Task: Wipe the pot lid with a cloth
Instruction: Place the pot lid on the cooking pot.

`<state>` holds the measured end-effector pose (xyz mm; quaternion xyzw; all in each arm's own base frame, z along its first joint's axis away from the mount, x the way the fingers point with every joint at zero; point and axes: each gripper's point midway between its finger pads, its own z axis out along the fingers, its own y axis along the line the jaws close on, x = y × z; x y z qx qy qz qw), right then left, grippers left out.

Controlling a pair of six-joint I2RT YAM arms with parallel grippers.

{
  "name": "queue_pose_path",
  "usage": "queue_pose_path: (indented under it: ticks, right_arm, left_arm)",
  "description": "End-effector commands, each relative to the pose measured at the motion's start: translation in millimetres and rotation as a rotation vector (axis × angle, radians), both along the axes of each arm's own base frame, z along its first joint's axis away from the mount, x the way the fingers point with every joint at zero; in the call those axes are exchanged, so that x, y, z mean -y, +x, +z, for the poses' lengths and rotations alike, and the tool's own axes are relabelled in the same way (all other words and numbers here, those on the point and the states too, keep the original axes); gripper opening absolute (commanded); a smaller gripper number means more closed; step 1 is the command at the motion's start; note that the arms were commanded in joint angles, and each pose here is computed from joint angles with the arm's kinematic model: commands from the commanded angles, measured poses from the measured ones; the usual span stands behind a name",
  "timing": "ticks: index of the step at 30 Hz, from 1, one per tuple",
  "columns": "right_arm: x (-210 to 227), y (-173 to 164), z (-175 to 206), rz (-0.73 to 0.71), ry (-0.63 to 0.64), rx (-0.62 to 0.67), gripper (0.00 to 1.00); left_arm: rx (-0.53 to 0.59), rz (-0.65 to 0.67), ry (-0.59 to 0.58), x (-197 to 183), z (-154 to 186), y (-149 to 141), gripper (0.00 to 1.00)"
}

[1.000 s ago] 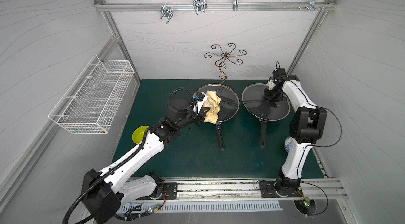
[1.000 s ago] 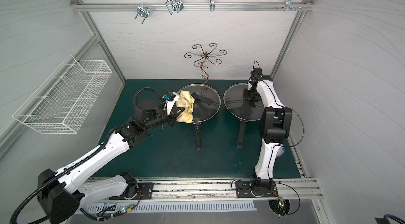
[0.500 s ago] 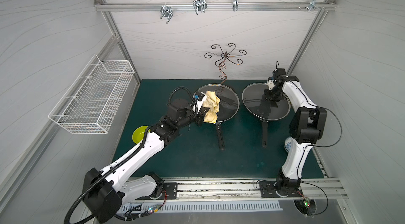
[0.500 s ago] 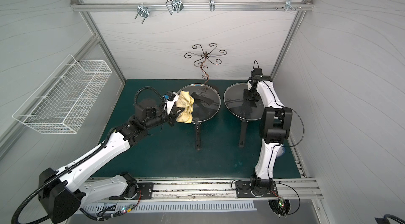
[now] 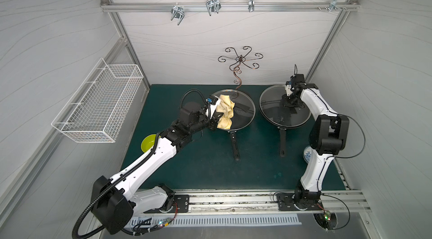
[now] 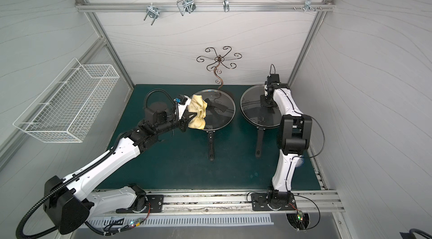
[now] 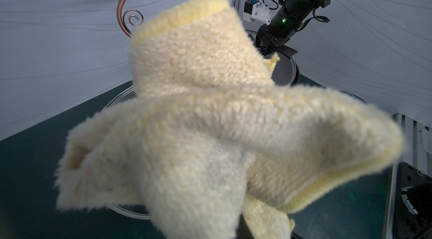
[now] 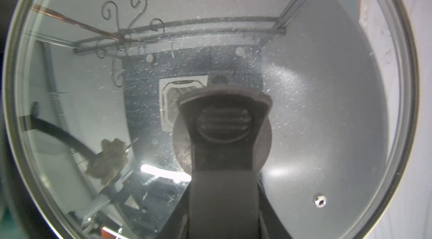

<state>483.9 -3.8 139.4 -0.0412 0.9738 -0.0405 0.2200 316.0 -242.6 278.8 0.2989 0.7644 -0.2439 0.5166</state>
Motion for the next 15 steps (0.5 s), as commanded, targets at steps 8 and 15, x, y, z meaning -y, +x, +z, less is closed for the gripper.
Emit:
queue_pose_path:
  ticks: [8,15]
  right_arm:
    - [-11,-17,1,-0.016,0.210,-0.097,0.00]
    - [-18,-26,-3,0.000,0.216,-0.108,0.00]
  left_arm:
    - [0.085,0.003,-0.052,-2,35,6,0.00]
    - [0.082,0.002,-0.049,-4,34,6,0.00]
